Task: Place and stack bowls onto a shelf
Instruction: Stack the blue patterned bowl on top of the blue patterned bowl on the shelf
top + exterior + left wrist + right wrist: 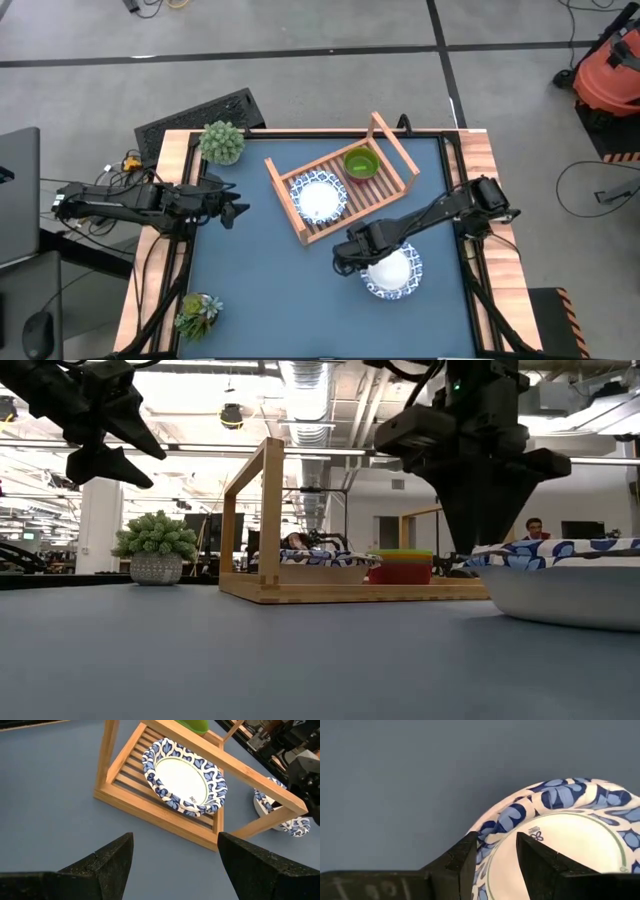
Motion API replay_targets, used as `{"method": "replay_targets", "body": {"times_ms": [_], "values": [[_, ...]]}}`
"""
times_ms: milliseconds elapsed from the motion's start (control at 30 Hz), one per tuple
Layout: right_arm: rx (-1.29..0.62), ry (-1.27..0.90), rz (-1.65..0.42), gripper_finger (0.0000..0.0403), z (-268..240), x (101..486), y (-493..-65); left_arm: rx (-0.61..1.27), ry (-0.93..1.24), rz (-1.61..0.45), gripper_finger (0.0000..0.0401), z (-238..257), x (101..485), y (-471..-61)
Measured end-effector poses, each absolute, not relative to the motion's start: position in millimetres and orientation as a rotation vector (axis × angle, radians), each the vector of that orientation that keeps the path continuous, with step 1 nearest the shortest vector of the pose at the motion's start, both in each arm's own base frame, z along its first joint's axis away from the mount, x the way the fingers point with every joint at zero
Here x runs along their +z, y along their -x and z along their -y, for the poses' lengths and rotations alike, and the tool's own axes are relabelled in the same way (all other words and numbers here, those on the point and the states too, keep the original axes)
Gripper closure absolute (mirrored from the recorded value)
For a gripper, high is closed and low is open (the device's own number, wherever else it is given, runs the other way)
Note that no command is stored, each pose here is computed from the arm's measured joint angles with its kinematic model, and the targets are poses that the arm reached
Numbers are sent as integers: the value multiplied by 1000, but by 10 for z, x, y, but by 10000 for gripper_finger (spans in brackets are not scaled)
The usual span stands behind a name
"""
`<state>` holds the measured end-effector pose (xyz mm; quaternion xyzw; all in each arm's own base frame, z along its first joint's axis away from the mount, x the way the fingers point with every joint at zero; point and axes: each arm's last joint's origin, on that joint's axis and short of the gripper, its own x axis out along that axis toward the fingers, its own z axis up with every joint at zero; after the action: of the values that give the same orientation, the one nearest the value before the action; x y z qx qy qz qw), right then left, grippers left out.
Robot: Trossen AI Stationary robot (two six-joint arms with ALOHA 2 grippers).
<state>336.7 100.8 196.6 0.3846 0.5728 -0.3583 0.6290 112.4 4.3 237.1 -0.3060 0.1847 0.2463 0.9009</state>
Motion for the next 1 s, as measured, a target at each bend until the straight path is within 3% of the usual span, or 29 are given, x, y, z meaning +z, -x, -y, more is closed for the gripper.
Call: {"method": "replay_targets", "body": {"times_ms": [167,500,733,1000], "values": [[-834,-886,-1324,267,-1007,1964,-3354,521,638,-376,127,-46,2372,-1123],[-807,-886,-1349,386,-1014,1964,-3353,522,638,-375,127,-46,2372,-1123],[-765,-901,-1339,381,-1039,2105,-3371,524,648,-373,127,-46,2372,-1123],[-586,-746,-1341,387,-1080,2702,-3374,524,648,-372,127,-46,2372,-1124]]}}
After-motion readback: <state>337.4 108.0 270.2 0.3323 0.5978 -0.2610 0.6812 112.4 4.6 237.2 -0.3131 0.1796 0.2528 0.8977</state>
